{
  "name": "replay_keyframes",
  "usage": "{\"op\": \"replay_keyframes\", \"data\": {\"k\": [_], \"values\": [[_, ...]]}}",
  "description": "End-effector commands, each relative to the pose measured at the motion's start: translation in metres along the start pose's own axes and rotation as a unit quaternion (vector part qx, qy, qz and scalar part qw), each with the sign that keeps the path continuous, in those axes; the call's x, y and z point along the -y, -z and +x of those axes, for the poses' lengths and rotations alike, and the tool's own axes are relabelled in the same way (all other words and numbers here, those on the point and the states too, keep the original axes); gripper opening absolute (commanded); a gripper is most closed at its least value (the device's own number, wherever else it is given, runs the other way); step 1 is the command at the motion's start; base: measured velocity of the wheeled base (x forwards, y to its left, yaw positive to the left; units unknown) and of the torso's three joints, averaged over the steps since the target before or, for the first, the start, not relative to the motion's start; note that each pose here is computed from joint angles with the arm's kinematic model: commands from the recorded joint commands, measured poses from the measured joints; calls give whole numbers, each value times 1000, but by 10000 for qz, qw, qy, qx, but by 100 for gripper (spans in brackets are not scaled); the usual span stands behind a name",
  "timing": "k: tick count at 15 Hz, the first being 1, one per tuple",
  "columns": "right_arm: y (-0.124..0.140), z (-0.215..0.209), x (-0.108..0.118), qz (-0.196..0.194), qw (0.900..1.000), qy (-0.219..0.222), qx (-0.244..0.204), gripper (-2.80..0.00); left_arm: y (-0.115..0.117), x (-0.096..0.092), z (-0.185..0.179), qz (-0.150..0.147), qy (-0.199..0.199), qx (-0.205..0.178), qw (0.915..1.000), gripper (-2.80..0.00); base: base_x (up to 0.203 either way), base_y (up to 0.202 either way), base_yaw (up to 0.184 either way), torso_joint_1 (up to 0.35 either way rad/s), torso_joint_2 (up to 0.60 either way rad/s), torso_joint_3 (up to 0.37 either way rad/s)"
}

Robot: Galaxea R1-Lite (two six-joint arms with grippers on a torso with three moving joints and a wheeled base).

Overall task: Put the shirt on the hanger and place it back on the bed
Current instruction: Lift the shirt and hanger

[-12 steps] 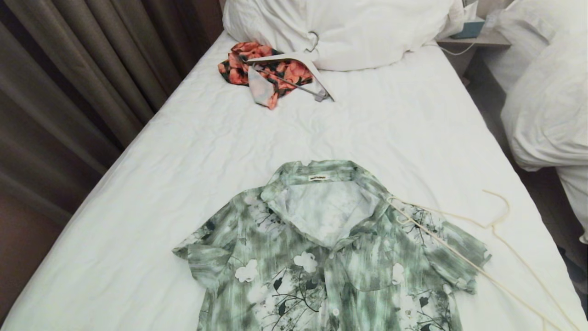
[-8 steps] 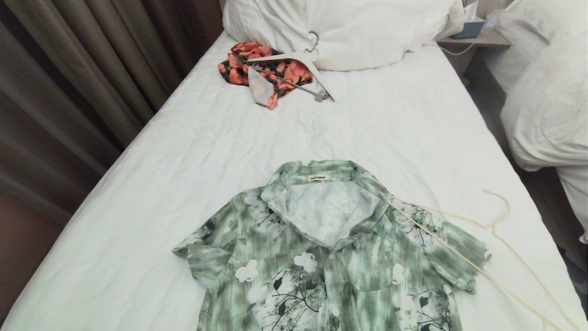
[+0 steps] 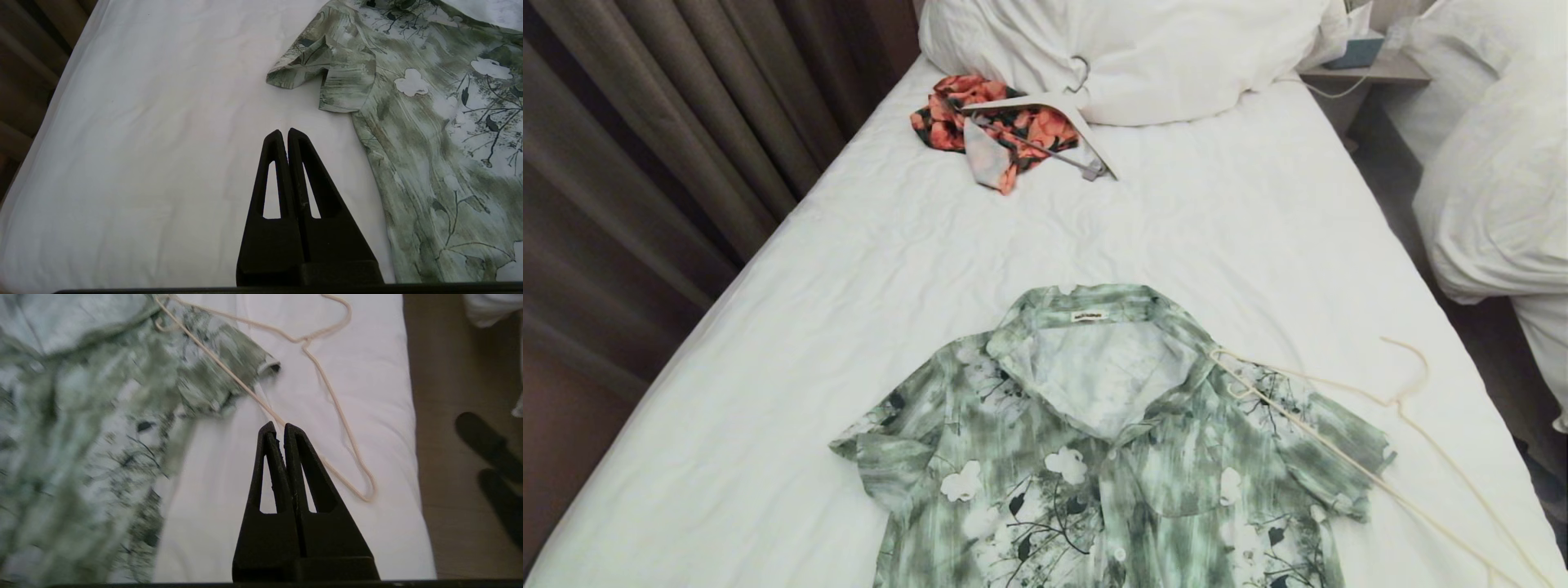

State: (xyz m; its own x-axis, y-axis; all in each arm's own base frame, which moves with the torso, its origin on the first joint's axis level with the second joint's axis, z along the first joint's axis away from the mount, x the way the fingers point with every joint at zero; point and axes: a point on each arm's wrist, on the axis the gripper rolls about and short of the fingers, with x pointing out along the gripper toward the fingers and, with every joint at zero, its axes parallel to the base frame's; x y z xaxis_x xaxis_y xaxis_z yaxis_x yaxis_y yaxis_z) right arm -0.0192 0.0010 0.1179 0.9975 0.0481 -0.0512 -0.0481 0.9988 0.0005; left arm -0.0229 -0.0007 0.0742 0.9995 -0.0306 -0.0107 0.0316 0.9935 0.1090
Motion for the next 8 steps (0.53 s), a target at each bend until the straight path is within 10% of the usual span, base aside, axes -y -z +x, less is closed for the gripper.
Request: {"op": "replay_keyframes", "data": {"k": [1, 8], "values": [[-20, 16, 1, 269, 9984, -54, -491, -280, 0, 0, 0, -3, 1, -8, 10000, -280, 0, 0, 0, 0, 0, 0], [-79, 136, 13, 2100, 9549, 374, -2067, -280, 0, 0, 0, 4, 1, -8, 10000, -280, 0, 0, 0, 0, 0, 0]]}}
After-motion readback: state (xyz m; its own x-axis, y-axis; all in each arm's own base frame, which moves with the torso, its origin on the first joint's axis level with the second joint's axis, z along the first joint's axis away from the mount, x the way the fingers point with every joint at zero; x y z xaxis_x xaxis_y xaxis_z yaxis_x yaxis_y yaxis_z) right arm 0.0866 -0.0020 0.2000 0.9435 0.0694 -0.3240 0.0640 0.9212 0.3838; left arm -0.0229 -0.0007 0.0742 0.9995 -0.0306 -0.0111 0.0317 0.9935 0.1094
